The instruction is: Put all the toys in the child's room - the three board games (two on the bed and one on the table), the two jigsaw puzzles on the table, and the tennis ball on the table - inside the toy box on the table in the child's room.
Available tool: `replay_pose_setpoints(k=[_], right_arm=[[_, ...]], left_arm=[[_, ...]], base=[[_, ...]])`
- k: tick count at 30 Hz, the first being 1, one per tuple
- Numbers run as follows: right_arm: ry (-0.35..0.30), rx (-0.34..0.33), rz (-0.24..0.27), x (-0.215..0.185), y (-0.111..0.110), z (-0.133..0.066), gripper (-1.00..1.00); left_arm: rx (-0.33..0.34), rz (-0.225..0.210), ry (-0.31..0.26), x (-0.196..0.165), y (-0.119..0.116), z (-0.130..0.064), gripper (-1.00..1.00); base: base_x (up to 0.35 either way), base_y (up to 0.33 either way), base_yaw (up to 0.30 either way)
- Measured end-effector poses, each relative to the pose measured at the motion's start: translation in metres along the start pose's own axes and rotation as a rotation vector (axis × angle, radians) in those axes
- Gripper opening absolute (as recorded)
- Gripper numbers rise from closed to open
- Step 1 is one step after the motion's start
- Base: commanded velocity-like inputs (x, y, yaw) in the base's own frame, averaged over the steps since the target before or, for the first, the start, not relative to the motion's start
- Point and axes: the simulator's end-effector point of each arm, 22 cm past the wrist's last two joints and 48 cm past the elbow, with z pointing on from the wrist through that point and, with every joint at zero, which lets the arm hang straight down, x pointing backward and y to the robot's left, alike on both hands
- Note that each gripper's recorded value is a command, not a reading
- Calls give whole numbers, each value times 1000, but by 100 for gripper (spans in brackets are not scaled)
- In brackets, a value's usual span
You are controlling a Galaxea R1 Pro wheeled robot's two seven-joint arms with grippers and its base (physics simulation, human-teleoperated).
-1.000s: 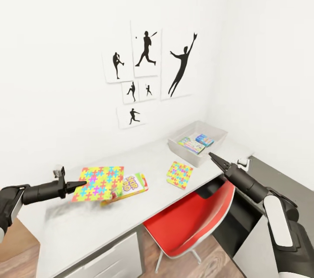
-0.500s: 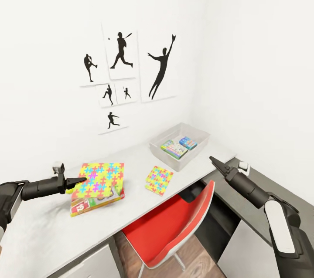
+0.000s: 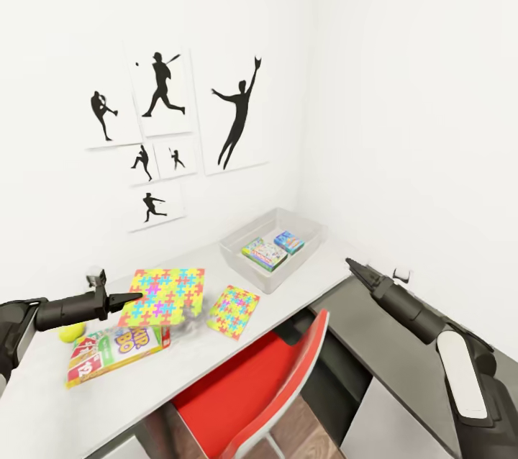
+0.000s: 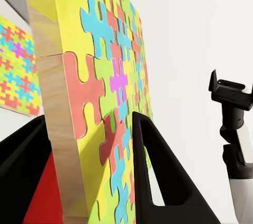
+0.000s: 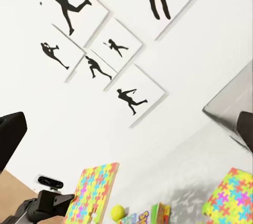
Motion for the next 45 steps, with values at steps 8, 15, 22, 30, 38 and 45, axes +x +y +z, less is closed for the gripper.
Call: replay_pose_setpoints(k=[8,15,22,30,38,45], right_arm=[[-1,-1,0,-1,1,0,100],[-5,-6,-4,-2,4,0,100],[-3,-4,-1,-2,3,-1,100],[-1,0,3,0,0,-1,100],[0,5,6,1,-2,0,100],[0,5,6,1,-2,0,100]], left_arm=[[3,7,-4,-2,-3,-1,-100],[4,11,-6,-3,-6,-2,-100],[4,10,-5,-2,-5,-2,-100],[1,5,-5,-1,-3,-2,-100],[1,2,-3,0,-1,-1,-100],[1,3,-3,0,-1,-1,-100]], base=[[25,-236,-244],[14,-110,-212],[187,-128,-164],[262,-122,-252],[238,29,-173],[137,23,-9]])
